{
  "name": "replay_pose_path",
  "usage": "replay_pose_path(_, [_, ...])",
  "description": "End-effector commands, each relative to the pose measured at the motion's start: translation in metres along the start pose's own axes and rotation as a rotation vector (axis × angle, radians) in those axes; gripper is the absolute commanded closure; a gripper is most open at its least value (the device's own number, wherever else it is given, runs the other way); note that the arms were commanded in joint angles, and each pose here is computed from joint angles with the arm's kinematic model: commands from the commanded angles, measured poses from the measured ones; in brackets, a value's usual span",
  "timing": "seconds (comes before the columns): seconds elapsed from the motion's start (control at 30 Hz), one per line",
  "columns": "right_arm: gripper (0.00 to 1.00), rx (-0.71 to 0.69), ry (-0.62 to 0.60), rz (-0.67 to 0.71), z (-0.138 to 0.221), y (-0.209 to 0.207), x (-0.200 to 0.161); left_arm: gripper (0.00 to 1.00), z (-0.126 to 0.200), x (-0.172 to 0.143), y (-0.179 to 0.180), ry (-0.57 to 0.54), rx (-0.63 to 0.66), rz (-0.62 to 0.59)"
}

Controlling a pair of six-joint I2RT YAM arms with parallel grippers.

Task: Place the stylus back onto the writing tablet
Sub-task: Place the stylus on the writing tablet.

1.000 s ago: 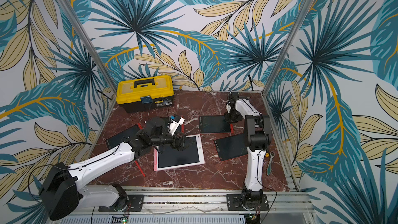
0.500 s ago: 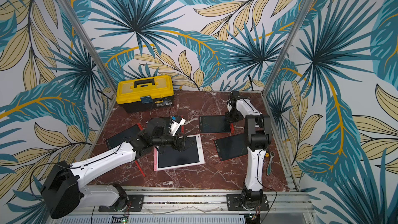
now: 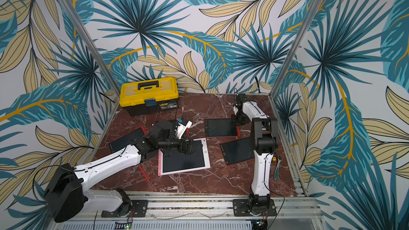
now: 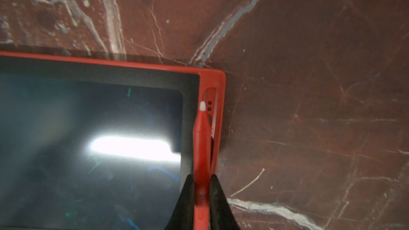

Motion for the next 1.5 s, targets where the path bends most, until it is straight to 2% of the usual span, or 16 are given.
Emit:
replay_pose_path(0.0, [0.85,0.004,0.032,-0.015,-0.012,-0.001,-0.004,0.0,0.004,0.015,-0.008,-0.036,-0.008,-0.023])
replay_pose_path(0.47, [0.81,-0.003,0.04,-0.025,-0.017,-0.002,-0.005,0.0,0.004,0.012,-0.006,-0.03,-0.002,-0.014])
replay_pose_path(0.87, [0.86,-0.014,0.01,-0.055,-0.011,-0.004,-0.005,0.0,0.004,0.013,-0.007,-0.032,-0.004,-0.012])
replay_pose_path(1.47, [0.85,-0.03,-0.013,-0.058,0.003,-0.008,-0.007,0.0,0.006,0.015,-0.008,-0.038,-0.007,-0.018])
Point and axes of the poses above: each gripper's point midway between its finger pads, its own z axis back along the fingers, its own y axis along the line the jaws close on, x = y × z, the point moved 2 cm from there along z, back along the fingers, and after that the axes turned 14 degrees about -z, right-handed, at the moved point
